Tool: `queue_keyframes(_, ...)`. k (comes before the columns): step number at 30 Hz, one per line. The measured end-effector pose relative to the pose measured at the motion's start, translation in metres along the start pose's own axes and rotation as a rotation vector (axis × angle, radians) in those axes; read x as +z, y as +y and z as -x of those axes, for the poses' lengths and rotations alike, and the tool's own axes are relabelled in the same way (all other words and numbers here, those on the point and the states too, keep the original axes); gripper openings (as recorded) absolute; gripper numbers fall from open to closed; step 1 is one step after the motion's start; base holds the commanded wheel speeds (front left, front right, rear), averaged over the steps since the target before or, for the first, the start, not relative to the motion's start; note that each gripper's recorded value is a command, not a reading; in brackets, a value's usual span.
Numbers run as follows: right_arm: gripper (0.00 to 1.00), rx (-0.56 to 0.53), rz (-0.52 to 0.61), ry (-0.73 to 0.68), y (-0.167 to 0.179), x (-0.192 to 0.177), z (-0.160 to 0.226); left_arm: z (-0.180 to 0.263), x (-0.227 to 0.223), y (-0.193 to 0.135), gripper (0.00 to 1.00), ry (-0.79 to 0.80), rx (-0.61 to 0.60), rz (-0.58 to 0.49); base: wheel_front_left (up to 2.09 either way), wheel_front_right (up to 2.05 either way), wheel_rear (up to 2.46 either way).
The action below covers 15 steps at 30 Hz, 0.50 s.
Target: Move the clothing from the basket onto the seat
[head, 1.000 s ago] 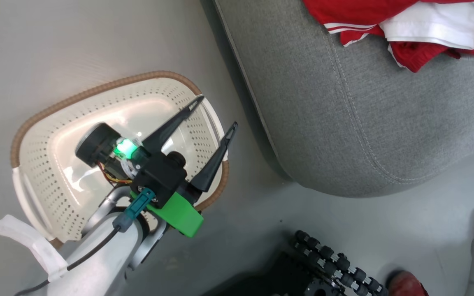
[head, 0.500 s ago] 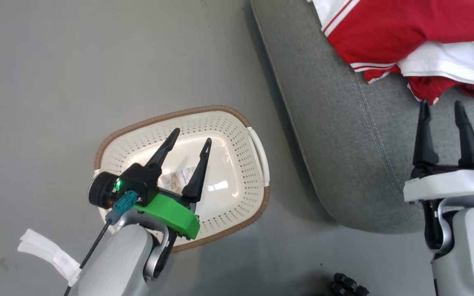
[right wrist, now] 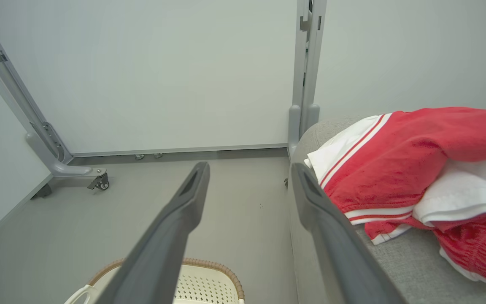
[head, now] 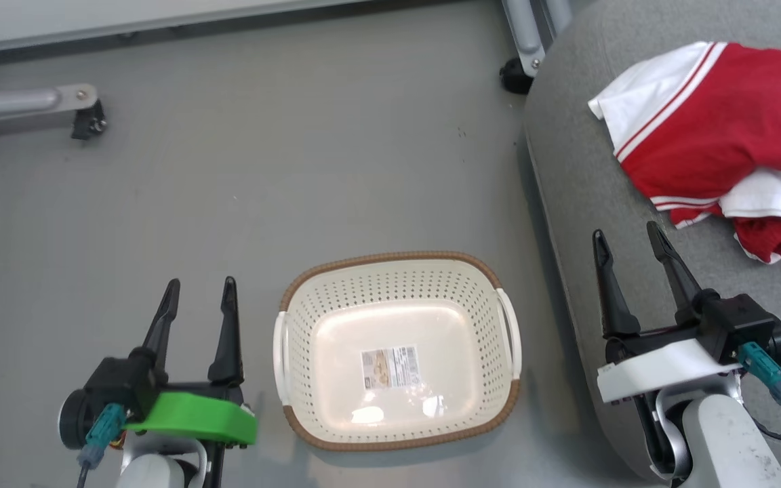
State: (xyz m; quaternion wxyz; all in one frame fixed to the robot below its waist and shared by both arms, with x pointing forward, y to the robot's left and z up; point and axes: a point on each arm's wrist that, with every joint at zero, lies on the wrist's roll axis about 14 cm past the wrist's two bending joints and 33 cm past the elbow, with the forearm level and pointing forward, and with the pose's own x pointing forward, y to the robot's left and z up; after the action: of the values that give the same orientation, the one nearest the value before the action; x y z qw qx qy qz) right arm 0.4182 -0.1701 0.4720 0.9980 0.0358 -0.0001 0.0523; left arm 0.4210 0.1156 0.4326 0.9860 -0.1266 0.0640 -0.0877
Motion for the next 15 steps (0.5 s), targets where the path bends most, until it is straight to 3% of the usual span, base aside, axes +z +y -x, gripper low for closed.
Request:
queue_keyframes(7, 1.00, 0.088, 0.004, -0.104, 0.033, 0.037, 0.018, 0.050, 0.061, 0.017, 1.00, -0.177, 0.065, -0.075, 0.00, 0.00, 0.00)
queue_keyframes(15, 1.00, 0.103, 0.001, -0.183, 0.045, 0.065, 0.054, 0.099, 0.085, 0.008, 1.00, -0.263, 0.084, -0.114, 0.00, 0.00, 0.00)
